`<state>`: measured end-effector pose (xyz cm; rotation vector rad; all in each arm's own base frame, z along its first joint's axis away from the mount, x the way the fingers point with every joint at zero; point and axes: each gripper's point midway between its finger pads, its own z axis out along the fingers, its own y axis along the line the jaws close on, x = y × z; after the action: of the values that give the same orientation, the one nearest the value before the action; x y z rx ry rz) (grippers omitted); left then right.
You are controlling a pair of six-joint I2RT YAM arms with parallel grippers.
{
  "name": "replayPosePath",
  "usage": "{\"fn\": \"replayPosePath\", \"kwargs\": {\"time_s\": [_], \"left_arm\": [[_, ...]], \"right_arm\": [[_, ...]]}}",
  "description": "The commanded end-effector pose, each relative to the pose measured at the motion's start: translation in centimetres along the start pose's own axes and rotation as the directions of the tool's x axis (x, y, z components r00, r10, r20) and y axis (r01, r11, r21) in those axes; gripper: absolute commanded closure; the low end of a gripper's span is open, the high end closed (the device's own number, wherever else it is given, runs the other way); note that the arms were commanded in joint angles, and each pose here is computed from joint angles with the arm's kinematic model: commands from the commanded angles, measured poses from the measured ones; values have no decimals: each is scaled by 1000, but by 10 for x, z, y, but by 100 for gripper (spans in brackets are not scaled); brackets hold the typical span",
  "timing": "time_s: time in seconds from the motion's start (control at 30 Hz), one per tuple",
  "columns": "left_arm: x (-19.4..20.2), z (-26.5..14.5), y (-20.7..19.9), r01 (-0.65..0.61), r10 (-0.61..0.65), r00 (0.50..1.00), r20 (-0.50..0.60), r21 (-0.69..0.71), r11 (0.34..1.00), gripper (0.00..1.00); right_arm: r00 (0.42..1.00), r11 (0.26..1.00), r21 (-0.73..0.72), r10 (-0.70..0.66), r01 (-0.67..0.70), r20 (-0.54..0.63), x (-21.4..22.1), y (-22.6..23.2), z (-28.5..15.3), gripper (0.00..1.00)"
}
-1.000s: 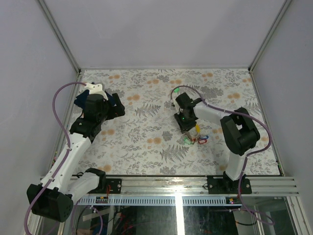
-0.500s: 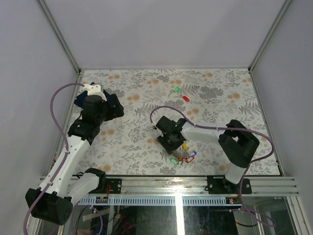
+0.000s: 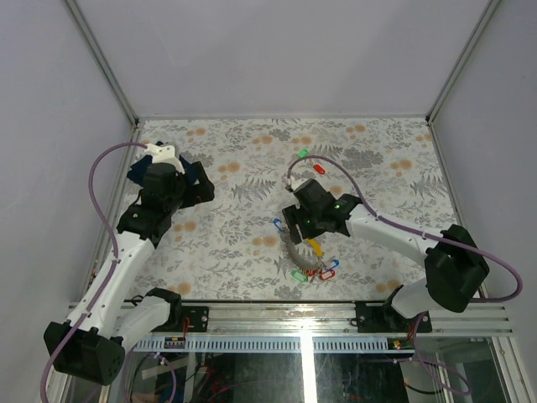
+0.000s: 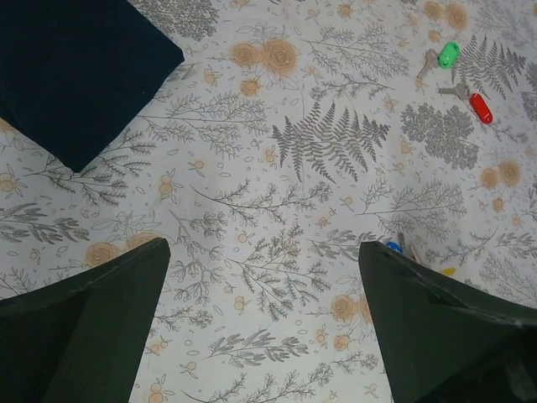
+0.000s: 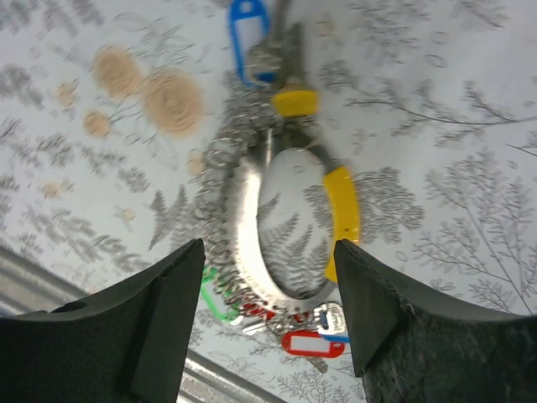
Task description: Put the keys on the keyring
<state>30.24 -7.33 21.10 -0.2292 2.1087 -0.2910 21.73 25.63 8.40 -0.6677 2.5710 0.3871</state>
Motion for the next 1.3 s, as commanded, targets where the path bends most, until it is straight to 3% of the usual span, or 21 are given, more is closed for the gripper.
{"fn": "replayPosePath", "kwargs": {"time_s": [0.0, 0.23, 0.47, 0.63, 0.8, 0.93, 1.1, 1.27], "left_arm": [[-4, 1, -11, -13, 13, 1000, 6, 66, 998, 0], [26, 11, -40, 2, 12, 996, -91, 154, 988, 0], [74, 19, -84, -20, 63, 982, -178, 233, 972, 1], [101, 22, -113, -72, 146, 961, -233, 299, 952, 5], [108, 24, -126, -120, 212, 945, -249, 341, 932, 9], [106, 25, -133, -134, 236, 940, -248, 368, 920, 10], [98, 25, -137, -144, 245, 943, -227, 387, 911, 10], [94, 29, -136, -125, 232, 944, -234, 398, 909, 10]], "right_arm": [[989, 989, 28, 144, -145, 32, -4, -30, 1, 31], [978, 978, 31, 208, -208, 22, 0, -50, 7, 34], [951, 955, 63, 280, -290, 134, -7, -64, 4, 36], [940, 962, -48, 272, -268, 208, -17, -50, -2, 29], [953, 966, -159, 233, -203, 194, -21, -30, -7, 24], [935, 957, -242, 224, -158, 275, -33, -18, -10, 22], [962, 962, -252, 162, -104, 222, -29, -14, -5, 26], [988, 932, -362, 81, -29, 129, -21, 6, 6, 43]]}}
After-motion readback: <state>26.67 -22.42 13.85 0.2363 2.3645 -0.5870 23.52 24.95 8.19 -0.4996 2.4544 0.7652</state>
